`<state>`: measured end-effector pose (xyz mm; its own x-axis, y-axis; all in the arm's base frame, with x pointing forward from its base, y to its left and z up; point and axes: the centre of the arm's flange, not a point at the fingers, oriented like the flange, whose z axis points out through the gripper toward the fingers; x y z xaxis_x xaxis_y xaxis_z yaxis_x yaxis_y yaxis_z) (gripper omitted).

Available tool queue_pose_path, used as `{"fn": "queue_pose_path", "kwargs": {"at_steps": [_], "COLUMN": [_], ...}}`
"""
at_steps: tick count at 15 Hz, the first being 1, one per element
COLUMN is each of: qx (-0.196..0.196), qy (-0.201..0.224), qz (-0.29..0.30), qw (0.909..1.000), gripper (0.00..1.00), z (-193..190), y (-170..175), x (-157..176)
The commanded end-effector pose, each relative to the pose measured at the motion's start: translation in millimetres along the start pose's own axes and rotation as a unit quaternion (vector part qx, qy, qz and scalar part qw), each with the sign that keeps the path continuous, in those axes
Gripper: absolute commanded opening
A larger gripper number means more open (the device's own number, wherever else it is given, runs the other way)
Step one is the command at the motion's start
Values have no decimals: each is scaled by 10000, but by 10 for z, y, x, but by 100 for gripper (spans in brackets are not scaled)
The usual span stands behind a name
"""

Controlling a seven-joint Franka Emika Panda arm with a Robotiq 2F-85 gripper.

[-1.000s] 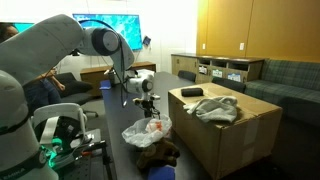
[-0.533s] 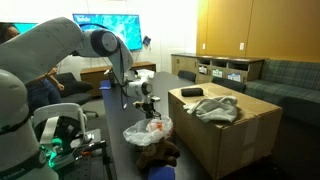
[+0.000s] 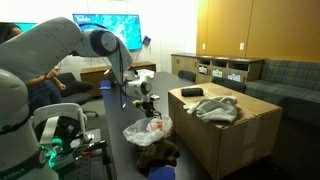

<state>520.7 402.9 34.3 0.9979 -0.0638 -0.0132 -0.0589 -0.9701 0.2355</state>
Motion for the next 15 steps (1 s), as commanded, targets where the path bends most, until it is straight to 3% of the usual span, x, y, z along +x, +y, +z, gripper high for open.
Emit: {"fn": "queue_pose_path", "kwargs": {"at_steps": [1, 6, 9, 15], "qx": [183, 194, 167, 189], "qy": [0, -122, -128, -19], "qz": [-137, -57, 53, -86], "qw": [9997, 9997, 9998, 9998], "gripper": [66, 27, 13, 11], "z": [-25, 30, 30, -110], "y": [45, 189, 248, 180], "x": [60, 113, 161, 149]}}
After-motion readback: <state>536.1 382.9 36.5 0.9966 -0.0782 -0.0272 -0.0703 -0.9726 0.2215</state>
